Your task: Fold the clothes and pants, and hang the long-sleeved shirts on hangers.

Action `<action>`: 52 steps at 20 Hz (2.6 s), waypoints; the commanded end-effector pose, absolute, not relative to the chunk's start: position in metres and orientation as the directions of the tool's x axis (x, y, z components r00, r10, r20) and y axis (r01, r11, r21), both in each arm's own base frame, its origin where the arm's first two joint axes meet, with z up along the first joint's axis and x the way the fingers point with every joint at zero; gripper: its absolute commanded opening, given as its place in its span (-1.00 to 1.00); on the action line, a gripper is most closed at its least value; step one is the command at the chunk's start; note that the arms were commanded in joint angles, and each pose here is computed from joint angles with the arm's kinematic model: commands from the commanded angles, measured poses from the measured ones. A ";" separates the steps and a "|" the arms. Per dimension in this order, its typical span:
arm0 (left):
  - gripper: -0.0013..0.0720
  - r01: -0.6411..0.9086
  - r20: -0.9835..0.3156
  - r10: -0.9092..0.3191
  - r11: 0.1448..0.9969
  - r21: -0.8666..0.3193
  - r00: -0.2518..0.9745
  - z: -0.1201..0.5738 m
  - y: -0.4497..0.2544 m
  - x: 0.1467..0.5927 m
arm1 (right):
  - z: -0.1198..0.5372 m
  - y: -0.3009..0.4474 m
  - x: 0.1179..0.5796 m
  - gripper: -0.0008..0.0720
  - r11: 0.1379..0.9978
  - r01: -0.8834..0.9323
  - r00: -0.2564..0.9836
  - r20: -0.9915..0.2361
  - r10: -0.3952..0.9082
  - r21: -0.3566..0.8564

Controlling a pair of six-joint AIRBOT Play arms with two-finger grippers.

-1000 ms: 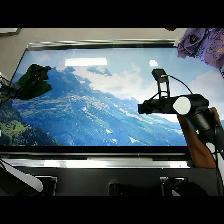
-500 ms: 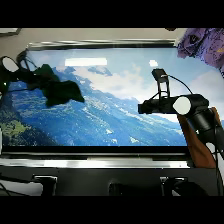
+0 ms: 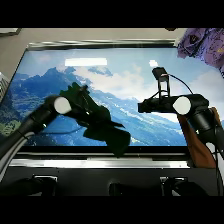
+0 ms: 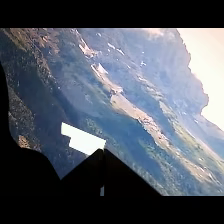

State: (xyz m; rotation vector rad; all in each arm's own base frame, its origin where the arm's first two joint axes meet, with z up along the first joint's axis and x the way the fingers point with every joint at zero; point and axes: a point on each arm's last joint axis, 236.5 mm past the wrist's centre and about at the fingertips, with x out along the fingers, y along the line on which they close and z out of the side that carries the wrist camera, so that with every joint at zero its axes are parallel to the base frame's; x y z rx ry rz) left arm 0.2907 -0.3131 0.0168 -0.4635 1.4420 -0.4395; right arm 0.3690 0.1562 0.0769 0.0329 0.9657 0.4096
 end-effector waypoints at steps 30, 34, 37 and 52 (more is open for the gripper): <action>0.79 -0.181 -0.746 -0.463 0.779 -0.600 0.479 0.120 -0.101 0.405 | -0.090 0.149 0.215 0.44 0.678 0.175 0.108 -0.698 0.707 0.714; 0.86 -0.189 -0.748 -0.461 0.777 -0.600 0.478 0.118 -0.100 0.406 | -0.097 0.159 0.216 0.08 0.626 0.213 0.090 -0.653 0.752 0.750; 0.92 -0.217 -0.765 -0.459 0.775 -0.594 0.453 0.103 -0.096 0.410 | -0.099 0.168 0.220 -0.42 0.574 0.239 0.089 -0.607 0.790 0.783; 0.86 -0.457 -0.798 -0.448 0.657 -0.600 0.404 -0.097 -0.063 0.518 | -0.084 0.160 0.243 -0.88 0.568 0.272 0.206 -0.623 0.754 0.777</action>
